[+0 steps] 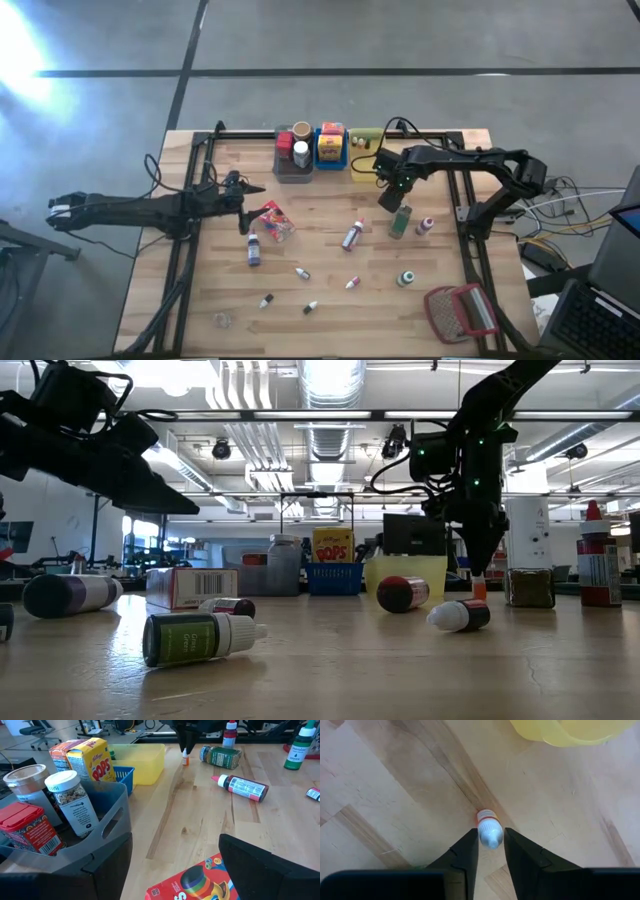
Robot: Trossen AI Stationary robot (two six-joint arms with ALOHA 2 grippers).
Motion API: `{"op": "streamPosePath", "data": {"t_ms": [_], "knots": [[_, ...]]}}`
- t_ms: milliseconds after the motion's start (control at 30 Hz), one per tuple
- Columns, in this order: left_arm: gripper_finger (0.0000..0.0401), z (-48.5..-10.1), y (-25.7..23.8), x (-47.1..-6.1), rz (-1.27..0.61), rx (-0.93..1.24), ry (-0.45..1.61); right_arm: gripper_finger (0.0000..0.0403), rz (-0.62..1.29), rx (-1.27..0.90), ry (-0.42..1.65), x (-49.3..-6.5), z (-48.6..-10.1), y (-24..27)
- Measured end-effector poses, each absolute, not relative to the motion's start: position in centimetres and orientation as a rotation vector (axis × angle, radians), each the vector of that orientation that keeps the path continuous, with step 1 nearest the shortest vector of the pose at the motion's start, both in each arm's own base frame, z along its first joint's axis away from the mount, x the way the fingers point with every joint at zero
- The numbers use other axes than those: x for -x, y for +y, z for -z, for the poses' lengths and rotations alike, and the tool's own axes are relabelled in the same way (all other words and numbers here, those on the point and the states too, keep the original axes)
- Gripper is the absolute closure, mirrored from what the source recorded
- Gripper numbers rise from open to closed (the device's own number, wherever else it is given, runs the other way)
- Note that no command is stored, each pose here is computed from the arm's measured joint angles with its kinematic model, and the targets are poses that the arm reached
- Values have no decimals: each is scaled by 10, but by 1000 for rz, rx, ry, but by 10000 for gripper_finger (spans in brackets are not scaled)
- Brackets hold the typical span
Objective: Pick & Place Kitchen Items
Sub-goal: Put the orange food coloring bottle into the yellow bin
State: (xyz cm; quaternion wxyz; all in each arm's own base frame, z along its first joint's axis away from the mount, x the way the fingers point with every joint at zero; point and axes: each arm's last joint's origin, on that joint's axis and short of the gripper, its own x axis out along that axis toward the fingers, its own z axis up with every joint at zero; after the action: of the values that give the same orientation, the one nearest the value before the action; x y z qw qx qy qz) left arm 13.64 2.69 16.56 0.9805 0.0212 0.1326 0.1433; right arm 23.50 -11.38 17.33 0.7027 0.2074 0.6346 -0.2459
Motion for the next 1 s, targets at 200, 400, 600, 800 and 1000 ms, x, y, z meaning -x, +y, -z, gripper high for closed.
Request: {"op": "streamPosePath", "data": {"t_ms": [200,400,600,800,1000], "knots": [[101,-166,27,-136,-288,-43,267,333,547,-461,1412,-235,-173,-114],[99,-166,27,-136,-288,-43,267,335,547,-461,1411,-235,-173,-114],[99,-166,27,-136,-288,-43,267,322,546,-460,1412,-235,-173,-114],[101,-166,27,-136,-288,-43,267,341,525,-471,1412,-235,-173,-113],[99,-166,27,-136,-288,-42,267,343,524,-472,1411,-235,-174,-113]]}}
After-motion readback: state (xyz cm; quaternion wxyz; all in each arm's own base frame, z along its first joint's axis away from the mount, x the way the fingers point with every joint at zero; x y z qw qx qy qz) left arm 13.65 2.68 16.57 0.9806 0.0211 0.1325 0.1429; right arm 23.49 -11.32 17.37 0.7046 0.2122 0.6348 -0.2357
